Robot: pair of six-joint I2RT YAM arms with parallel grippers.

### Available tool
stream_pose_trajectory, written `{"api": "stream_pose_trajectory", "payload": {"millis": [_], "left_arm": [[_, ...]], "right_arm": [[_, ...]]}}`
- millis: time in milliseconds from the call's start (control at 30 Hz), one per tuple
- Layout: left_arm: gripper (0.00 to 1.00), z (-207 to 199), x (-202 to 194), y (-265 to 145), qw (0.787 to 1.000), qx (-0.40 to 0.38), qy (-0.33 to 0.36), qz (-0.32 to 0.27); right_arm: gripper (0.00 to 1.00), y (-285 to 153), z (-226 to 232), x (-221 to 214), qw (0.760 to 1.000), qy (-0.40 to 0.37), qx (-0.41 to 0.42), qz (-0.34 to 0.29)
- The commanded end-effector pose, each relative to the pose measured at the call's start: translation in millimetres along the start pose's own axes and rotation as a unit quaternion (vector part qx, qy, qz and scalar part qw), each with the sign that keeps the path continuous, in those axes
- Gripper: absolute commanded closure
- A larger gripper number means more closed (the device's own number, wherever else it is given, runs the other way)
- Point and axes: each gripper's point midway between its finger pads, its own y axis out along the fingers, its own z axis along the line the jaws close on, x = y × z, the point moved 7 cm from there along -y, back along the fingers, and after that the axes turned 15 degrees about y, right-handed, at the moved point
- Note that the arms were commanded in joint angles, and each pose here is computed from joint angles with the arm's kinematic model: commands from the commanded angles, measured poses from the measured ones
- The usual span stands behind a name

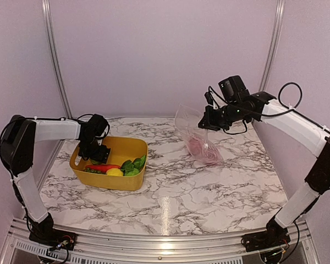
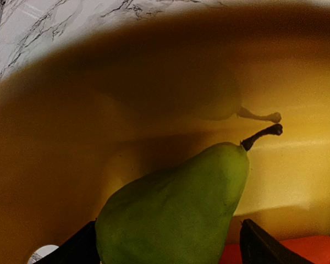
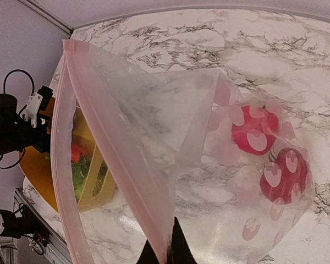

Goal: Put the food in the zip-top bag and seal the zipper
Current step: Adjust the fake fruit in the bin.

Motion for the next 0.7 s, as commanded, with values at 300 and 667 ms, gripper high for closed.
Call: {"api": "stream_pose_trajectory", "payload": {"millis": [300,667], "left_arm": [[0.11,-11.0,-12.1,-20.0,0.999,-0.032,-0.025,-0.015],[0.09,-1.1,21.7,-25.2,0.996,0.009,0.047,-0.078]], "right_arm": [[0.98,1.3,3.4,8.4,1.0,-0.001,0.022,-0.006],[0.98,-2.5,1.2,6.6,1.0,-0.003,0.013,-0.003]]}}
